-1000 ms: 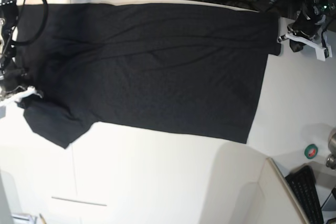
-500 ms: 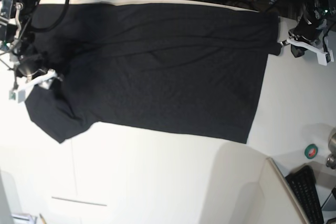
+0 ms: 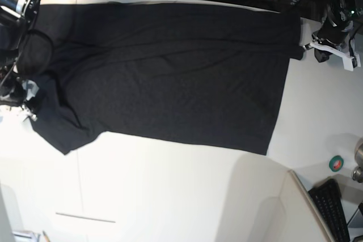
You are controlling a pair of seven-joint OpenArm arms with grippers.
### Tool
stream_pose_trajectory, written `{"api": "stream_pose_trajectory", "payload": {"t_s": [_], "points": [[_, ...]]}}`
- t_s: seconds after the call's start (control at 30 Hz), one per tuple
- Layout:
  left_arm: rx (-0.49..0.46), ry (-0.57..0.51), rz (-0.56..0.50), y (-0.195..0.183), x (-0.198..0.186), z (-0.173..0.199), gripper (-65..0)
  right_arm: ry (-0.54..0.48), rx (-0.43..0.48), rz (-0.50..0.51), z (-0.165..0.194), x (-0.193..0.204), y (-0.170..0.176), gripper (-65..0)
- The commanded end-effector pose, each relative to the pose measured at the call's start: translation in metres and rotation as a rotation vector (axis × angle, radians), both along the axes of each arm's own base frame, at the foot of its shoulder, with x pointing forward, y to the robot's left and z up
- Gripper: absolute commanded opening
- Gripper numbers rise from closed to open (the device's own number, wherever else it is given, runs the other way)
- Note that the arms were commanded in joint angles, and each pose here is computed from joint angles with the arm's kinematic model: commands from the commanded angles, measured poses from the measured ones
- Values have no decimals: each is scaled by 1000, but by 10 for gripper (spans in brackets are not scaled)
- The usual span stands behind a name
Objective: Layout the t-shirt on the table in an organized manner, then fold the t-shirt properly
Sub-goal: 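Grasp the sleeve corner with the right gripper and tuck it inward, then move the left gripper to the shirt's side edge and grasp it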
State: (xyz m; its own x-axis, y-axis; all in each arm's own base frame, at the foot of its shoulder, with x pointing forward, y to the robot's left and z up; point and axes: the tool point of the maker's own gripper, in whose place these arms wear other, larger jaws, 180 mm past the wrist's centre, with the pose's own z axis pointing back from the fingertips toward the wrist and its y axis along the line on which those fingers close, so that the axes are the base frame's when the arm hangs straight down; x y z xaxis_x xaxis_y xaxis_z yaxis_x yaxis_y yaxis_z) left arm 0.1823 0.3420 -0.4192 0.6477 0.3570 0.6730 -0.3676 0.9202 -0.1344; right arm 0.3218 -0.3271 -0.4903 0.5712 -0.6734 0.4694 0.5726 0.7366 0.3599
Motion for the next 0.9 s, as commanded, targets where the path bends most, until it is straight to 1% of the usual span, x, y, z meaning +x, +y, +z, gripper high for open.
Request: {"api": "stream_pose_trajectory", "payload": {"t_s": [0.0,0.17,0.53,0.57,0.6,0.63,0.7,0.73,0.77,0.87], "points": [[23,-33,-9,6,6,10,-650,-50,-22,-4,14,14,-10,-300],[25,-32,-9,7,6,11,-650,-20,-37,80,6,16,11,-302],[37,-25,-19,10,5,12,-650,-20,-42,83,7,16,10,-309],[37,-25,-19,10,5,12,-650,-22,-42,83,7,17,10,-338],[37,-25,-19,10,5,12,-650,-20,-42,82,7,16,10,-383],[37,-27,-19,10,6,12,-650,-29,-48,76,7,17,8,-441],[35,-29,-27,8,9,13,-650,-64,-73,50,7,19,3,-587],[40,-30,-31,9,10,14,-650,-72,-80,34,4,18,1,-650],[39,-38,-36,7,14,15,-650,-74,-83,22,1,17,0,-650],[54,-69,-97,2,42,26,-650,-75,-80,10,-2,16,0,-650]]}}
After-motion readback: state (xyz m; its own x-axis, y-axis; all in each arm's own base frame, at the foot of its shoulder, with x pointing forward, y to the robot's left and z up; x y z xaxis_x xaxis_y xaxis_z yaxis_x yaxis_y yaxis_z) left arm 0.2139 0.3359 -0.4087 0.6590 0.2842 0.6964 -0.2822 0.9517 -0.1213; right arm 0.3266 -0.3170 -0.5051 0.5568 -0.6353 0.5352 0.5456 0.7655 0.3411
